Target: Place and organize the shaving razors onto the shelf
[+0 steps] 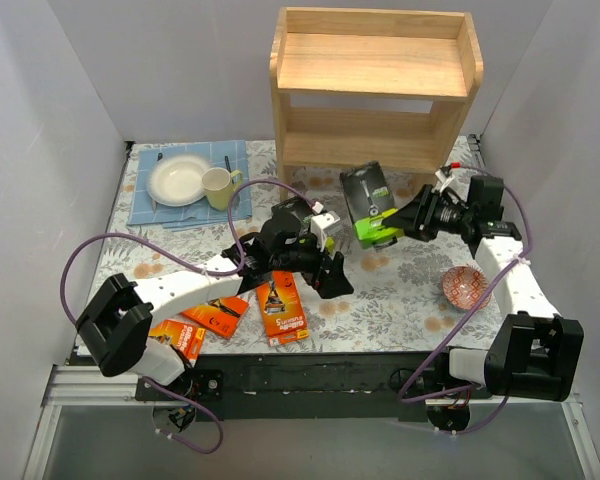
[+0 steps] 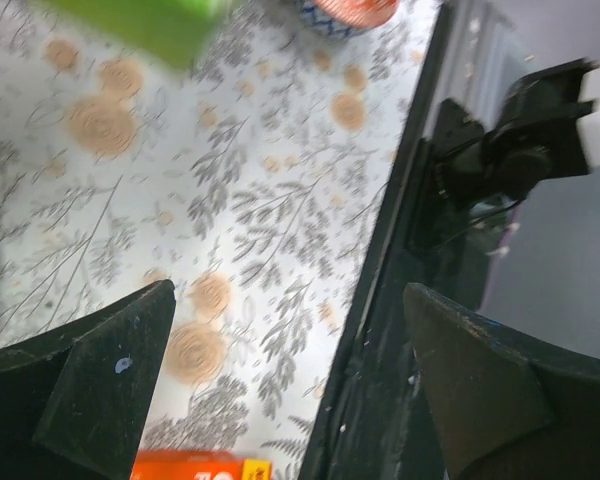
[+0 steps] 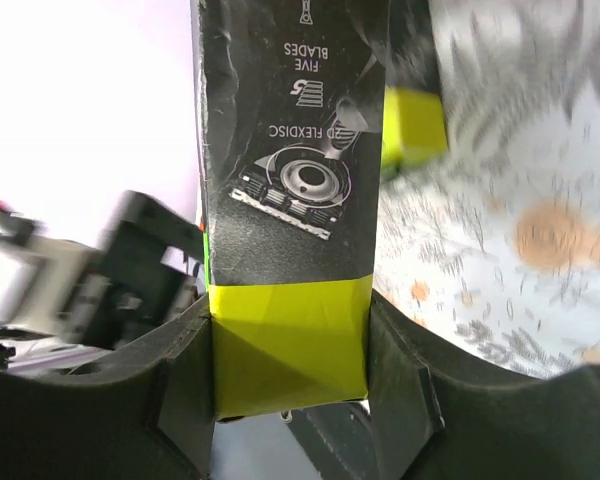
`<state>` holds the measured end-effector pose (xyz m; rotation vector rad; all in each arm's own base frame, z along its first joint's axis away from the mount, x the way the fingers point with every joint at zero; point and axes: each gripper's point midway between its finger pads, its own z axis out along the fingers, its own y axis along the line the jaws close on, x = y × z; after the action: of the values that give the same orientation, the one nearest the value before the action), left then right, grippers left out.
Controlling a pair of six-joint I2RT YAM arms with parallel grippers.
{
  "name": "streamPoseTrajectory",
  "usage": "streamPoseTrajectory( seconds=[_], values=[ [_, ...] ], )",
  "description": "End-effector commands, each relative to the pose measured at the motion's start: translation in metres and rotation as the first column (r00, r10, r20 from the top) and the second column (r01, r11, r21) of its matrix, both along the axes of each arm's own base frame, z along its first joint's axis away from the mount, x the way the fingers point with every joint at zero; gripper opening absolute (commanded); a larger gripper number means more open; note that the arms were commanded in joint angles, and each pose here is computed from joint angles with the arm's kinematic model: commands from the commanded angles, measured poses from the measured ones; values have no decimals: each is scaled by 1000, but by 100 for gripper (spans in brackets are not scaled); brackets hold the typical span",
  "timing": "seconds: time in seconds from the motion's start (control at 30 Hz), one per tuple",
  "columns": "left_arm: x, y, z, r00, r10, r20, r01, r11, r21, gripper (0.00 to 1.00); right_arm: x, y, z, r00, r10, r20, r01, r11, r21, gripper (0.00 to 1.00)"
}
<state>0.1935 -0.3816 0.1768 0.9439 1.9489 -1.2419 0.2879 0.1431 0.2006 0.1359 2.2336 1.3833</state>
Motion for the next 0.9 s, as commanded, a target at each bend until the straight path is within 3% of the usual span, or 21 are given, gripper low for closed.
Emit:
streamPoseTrajectory(
  seconds=[0.0,0.13,0.17,0.23,0.27,0.3,0.33,0.5,0.7,0.87],
  values=[
    [8,21,-12,996,15,91,-28,989,143,98,17,-2,71,978,51,200,-52,999,-4,37],
    [17,9,2,991,-11,131,-5,993,119,92,49,-3,108,956,31,292,-35,999,9,37],
    [18,3,9,989,-26,147,11,995,100,88,57,-5,106,964,13,266,-21,999,25,37],
    [22,-3,8,984,-54,170,38,995,94,69,67,-6,110,963,-5,269,-6,999,38,36],
    [25,-10,17,979,-60,194,48,997,68,57,75,-8,110,960,-25,277,14,999,40,36],
    [29,-14,18,978,-58,199,46,997,62,17,82,-8,106,966,-44,253,31,998,53,36],
    [34,-19,14,980,-51,193,39,997,66,0,85,-9,106,967,-57,247,44,997,60,36],
    [78,-37,25,957,69,281,-88,994,57,0,102,-21,100,965,-148,214,136,988,72,35],
    [147,-53,36,863,273,425,-303,953,4,0,110,-26,101,961,-214,173,201,975,94,38],
    [182,-69,61,792,368,487,-379,922,-81,0,121,-29,92,958,-255,128,241,963,116,44]
  ],
)
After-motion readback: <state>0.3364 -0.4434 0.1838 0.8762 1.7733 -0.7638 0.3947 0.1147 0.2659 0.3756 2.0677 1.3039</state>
